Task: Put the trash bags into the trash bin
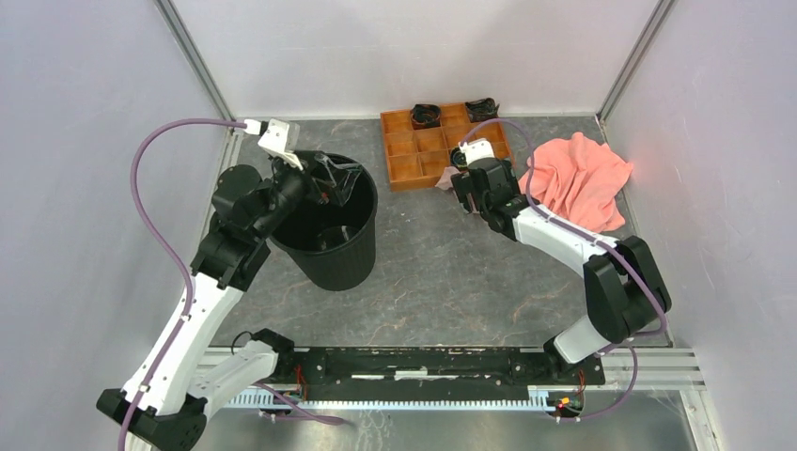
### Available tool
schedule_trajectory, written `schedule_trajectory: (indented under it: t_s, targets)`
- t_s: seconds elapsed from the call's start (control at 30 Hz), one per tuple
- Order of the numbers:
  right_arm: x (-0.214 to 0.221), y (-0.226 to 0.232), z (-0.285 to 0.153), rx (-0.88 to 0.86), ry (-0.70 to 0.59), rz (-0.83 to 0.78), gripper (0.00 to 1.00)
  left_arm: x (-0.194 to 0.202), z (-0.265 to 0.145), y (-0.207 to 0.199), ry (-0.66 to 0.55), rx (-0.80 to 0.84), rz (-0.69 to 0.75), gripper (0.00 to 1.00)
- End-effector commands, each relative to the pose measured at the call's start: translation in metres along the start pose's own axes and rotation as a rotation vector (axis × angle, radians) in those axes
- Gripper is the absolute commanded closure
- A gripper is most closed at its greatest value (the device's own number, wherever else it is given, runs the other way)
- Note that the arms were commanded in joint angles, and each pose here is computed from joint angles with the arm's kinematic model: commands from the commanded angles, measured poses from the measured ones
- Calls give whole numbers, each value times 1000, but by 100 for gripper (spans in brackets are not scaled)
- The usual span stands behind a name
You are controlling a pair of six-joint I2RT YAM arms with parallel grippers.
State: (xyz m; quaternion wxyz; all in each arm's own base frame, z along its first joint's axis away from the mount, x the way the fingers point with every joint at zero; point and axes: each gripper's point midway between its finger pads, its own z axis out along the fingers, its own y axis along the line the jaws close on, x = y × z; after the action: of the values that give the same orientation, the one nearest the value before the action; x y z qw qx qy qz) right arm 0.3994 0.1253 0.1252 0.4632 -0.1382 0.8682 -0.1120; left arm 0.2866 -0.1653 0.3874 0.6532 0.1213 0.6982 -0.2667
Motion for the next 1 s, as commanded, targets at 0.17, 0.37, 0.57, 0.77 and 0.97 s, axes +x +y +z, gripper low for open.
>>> schedule_trajectory:
  t_s: [0.17,0.37,0.57,0.77,0.97]
  targets:
    - [-43,52,13,-260,-182,-46,39,-25,-9,-14,-154,84,93,0]
    - [-26,77,-5,-408,-106,60,100,-21,-15,-8,-117,16,-98,0]
    - [16,119,-108,-803,-132,181,99,-15,-48,-58,22,202,-375,0]
    - [63,135,-148,-894,-43,104,99,-5,-63,-87,102,355,-439,0]
    - [91,103,-137,-692,-15,144,100,23,-38,-114,239,308,-398,0]
